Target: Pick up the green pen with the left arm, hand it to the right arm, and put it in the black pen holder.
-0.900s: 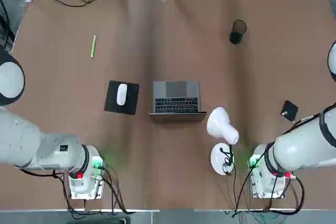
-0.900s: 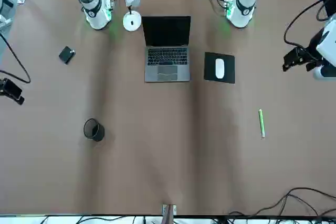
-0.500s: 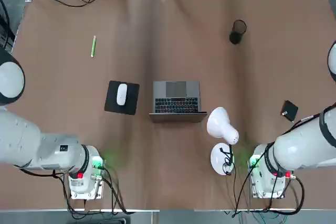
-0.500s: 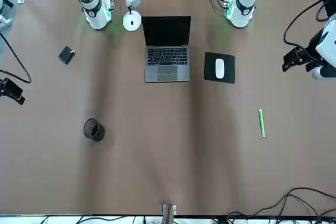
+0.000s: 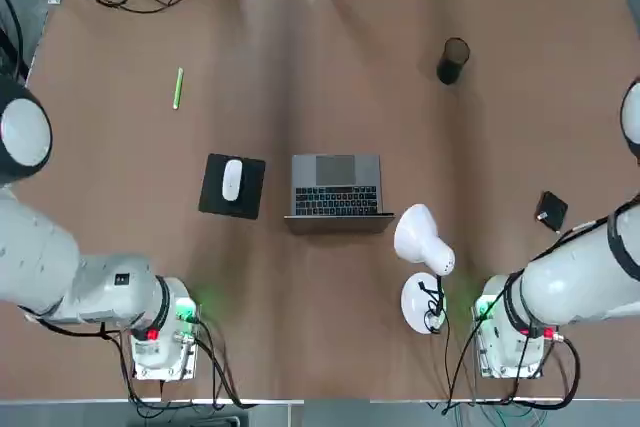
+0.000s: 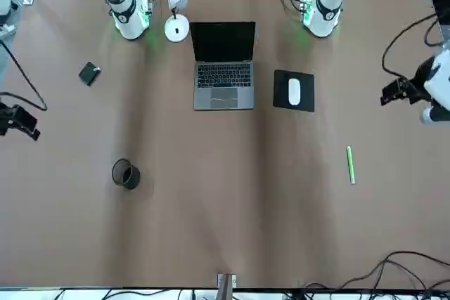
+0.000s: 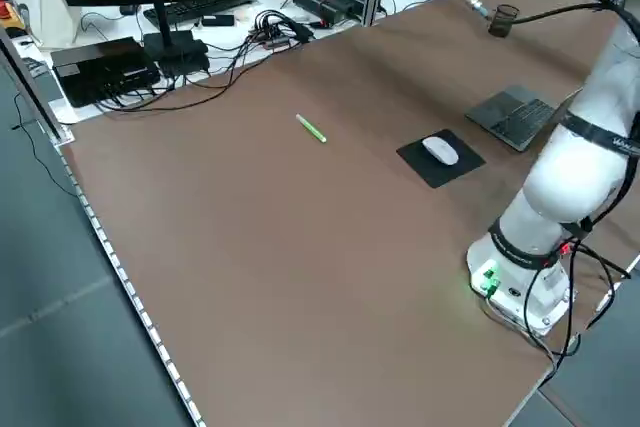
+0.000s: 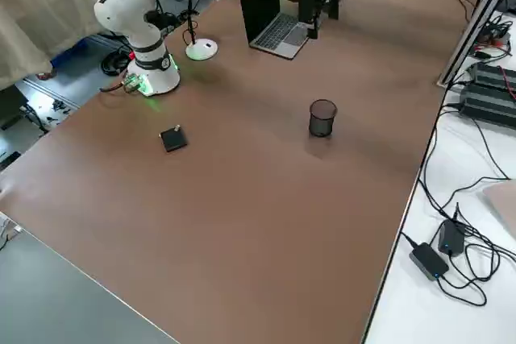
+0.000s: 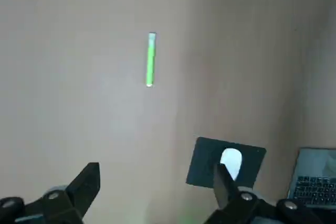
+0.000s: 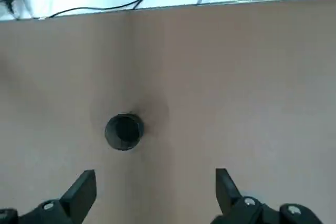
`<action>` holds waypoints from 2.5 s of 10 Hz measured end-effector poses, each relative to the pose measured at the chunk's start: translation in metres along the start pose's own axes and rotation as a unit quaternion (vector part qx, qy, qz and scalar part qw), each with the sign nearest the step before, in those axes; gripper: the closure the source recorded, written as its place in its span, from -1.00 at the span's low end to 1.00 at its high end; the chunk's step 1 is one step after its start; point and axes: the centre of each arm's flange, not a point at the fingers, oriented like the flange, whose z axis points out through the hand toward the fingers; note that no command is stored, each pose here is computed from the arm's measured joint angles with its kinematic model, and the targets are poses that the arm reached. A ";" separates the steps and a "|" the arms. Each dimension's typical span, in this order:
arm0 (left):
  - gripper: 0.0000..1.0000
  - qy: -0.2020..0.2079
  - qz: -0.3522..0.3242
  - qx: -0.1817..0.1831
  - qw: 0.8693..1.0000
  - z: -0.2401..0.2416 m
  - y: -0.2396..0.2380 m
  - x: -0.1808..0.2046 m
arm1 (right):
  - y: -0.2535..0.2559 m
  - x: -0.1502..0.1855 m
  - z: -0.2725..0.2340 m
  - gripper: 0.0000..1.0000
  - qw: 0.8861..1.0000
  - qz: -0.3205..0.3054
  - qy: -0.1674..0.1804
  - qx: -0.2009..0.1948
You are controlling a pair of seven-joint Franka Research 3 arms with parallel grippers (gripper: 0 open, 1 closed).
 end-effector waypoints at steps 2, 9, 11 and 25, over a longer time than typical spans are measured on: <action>-0.95 0.024 -0.018 -0.004 1.000 0.046 -0.040 0.035 | -0.043 0.002 0.029 -1.00 1.000 -0.002 -0.024 0.002; -0.99 0.069 -0.032 -0.008 0.997 0.293 -0.048 0.046 | -0.277 -0.011 0.152 -1.00 0.962 0.246 -0.050 0.111; -0.98 0.062 -0.047 -0.013 0.997 0.332 -0.027 0.049 | -0.307 -0.023 0.146 -1.00 0.941 0.296 -0.079 0.143; -0.20 0.022 -0.068 -0.011 0.997 0.374 -0.027 0.030 | -0.332 -0.035 0.140 -1.00 0.906 0.380 -0.108 0.154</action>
